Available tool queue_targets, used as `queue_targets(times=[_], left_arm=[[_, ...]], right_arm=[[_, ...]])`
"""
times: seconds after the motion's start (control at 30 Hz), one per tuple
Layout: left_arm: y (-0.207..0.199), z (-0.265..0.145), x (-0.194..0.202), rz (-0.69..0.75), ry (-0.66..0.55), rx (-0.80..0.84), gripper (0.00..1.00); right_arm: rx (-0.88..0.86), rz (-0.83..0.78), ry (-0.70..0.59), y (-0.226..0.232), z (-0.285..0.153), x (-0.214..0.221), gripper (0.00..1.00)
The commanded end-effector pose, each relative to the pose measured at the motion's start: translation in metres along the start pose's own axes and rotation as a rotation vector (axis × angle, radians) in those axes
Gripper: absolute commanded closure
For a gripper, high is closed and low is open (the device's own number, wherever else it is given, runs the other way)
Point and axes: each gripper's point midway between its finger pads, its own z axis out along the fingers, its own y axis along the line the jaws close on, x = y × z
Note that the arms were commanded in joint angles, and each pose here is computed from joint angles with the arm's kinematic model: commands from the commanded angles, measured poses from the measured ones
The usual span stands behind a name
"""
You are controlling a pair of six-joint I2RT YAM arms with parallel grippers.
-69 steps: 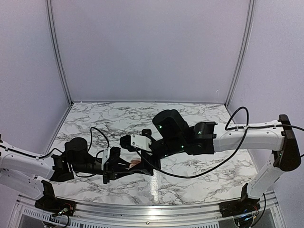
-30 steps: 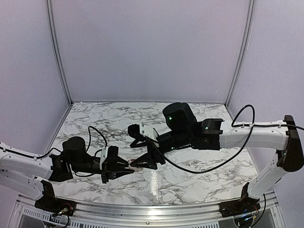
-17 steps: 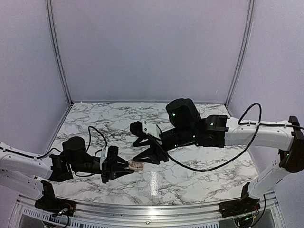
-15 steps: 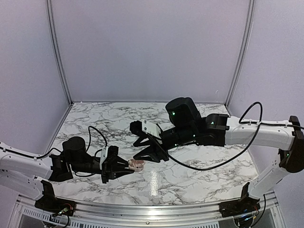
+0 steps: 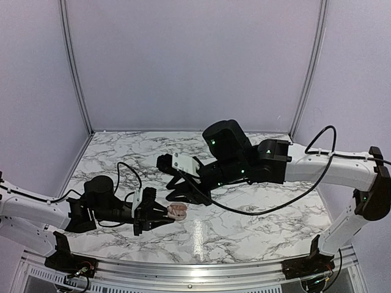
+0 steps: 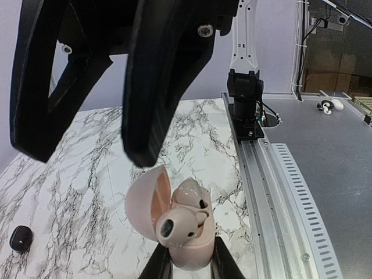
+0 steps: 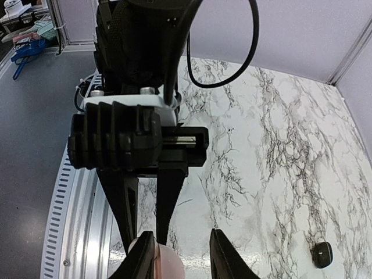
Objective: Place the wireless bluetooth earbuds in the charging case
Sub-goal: Adjust the left earbud in the left side groove of the charging case.
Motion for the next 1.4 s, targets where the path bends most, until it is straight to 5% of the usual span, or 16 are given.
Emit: queue_targets(times=[0.0, 1.37], left_arm=[[0.008, 0.003, -0.013, 0.014, -0.027, -0.025, 1.0], [0.031, -0.002, -0.003, 0.027, 0.015, -0.168, 1.0]], right_arm=[[0.012, -0.007, 0.034, 0.0, 0.008, -0.003, 0.68], [0.067, 0.02, 0.133, -0.001, 0.025, 0.012, 0.83]])
